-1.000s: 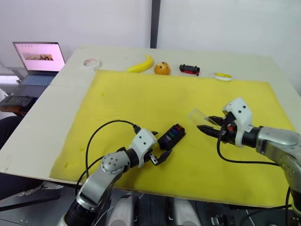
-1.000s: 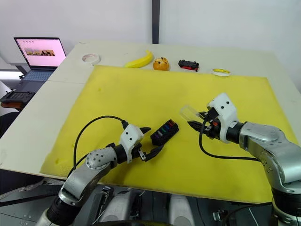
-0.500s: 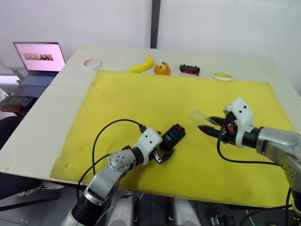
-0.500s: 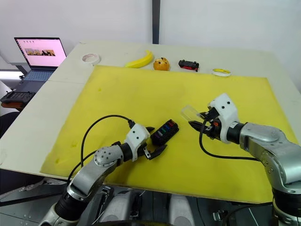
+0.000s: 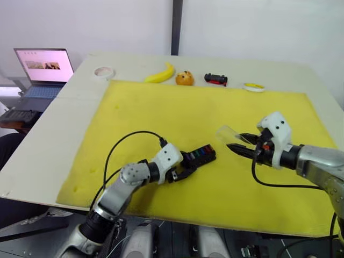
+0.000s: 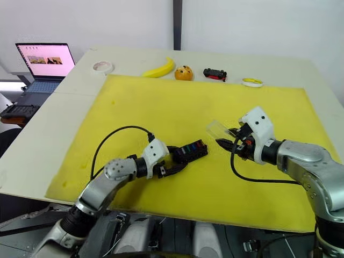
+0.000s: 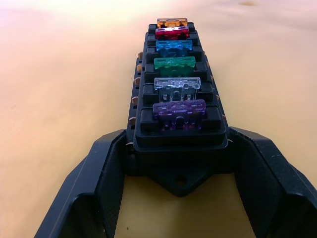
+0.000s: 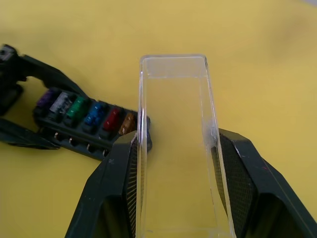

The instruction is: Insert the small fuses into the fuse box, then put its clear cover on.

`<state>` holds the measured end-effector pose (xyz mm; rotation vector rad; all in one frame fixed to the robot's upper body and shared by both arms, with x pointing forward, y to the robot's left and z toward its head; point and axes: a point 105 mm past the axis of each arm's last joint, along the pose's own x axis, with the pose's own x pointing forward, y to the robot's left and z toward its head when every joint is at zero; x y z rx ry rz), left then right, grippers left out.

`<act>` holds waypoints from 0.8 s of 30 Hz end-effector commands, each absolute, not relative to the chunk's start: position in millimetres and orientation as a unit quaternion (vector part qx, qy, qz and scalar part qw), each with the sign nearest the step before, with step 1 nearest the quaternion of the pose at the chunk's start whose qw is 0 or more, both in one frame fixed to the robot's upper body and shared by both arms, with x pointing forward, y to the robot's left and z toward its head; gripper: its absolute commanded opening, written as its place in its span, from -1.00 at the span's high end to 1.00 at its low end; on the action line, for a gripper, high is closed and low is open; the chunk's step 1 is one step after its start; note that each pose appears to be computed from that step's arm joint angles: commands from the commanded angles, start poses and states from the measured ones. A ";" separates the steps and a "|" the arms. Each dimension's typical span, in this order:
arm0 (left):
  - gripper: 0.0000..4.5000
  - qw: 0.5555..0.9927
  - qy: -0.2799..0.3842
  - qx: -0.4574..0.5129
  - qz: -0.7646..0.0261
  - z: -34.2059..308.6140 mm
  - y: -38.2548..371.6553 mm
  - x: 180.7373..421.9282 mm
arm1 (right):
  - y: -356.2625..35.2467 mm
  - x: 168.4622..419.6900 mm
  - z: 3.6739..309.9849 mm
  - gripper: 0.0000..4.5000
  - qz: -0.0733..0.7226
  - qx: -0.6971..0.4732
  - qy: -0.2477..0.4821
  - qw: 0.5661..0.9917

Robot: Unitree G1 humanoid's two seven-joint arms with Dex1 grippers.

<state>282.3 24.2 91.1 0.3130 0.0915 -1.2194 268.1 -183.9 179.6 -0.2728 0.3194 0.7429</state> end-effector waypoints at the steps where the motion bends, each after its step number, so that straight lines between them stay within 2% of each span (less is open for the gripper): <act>1: -0.15 0.751 0.037 0.164 -0.638 94.6 30.7 279.0 | -172.1 257.8 196.4 0.25 0.409 -0.151 0.123 0.892; 3: -0.15 0.717 0.045 0.195 -0.667 90.1 32.7 282.0 | -161.5 250.0 196.5 0.25 0.454 -0.163 0.126 0.867; 6: -0.15 0.695 0.046 0.219 -0.683 89.9 33.0 294.1 | -145.8 241.6 191.2 0.25 0.513 -0.190 0.137 0.826; 11: -0.15 0.669 0.036 0.237 -0.704 89.2 31.1 302.2 | -129.8 247.2 181.9 0.25 0.549 -0.219 0.142 0.794; 24: -0.15 0.661 0.023 0.244 -0.709 93.3 29.5 310.5 | -112.2 274.2 162.5 0.25 0.548 -0.275 0.151 0.775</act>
